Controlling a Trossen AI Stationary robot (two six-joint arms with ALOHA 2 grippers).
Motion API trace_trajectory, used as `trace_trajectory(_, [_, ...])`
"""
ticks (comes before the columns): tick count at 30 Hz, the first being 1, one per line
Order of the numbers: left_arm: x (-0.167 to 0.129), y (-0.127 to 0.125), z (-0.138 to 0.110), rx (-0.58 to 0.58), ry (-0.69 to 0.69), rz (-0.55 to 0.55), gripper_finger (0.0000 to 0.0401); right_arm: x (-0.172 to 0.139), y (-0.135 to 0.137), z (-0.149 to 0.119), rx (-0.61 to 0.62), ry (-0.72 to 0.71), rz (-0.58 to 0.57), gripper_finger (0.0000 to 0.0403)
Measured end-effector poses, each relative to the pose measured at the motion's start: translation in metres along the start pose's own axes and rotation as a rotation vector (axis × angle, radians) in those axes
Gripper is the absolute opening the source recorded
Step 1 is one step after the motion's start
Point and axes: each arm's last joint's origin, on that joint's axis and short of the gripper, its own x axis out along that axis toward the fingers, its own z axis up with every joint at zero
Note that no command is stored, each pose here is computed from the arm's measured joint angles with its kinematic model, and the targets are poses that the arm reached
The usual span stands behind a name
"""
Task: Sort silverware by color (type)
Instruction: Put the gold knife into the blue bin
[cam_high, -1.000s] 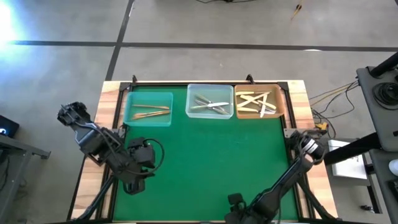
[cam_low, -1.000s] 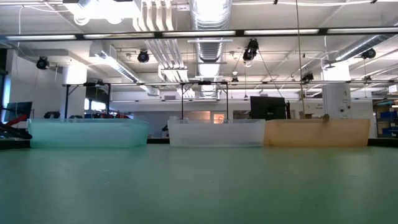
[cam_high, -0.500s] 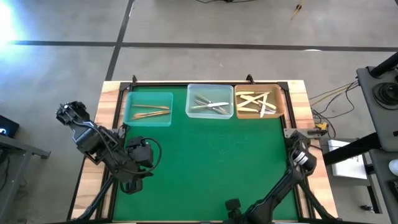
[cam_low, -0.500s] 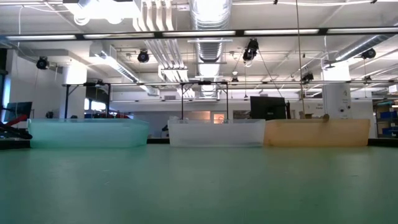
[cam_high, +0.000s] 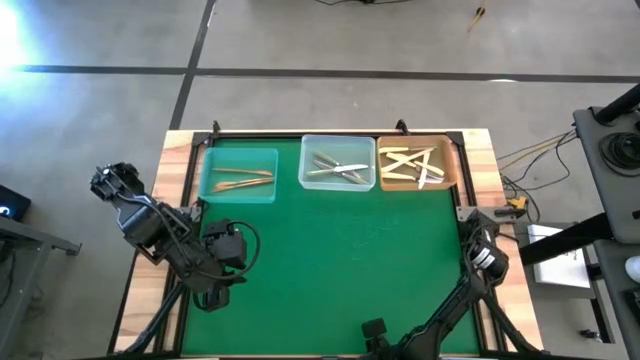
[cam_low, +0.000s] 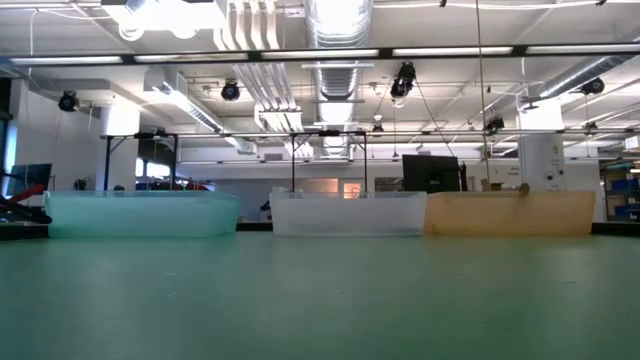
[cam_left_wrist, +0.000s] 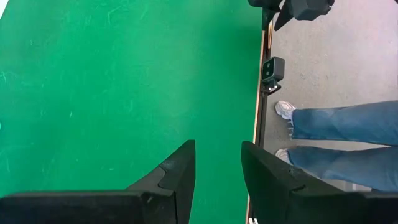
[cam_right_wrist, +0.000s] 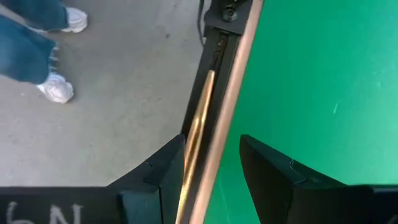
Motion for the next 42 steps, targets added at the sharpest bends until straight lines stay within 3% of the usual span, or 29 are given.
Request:
trace_trajectory(22, [0.001, 0.0, 0.0, 0.0, 0.002, 0.002, 0.0113, -0.004, 0.008, 0.003, 0.029, -0.044, 0.052, 0.0146])
trace_trajectory(42, [0.001, 0.0, 0.0, 0.024, 0.003, 0.003, 0.0113, 0.006, 0.004, -0.006, 0.022, -0.026, -0.001, 0.0146])
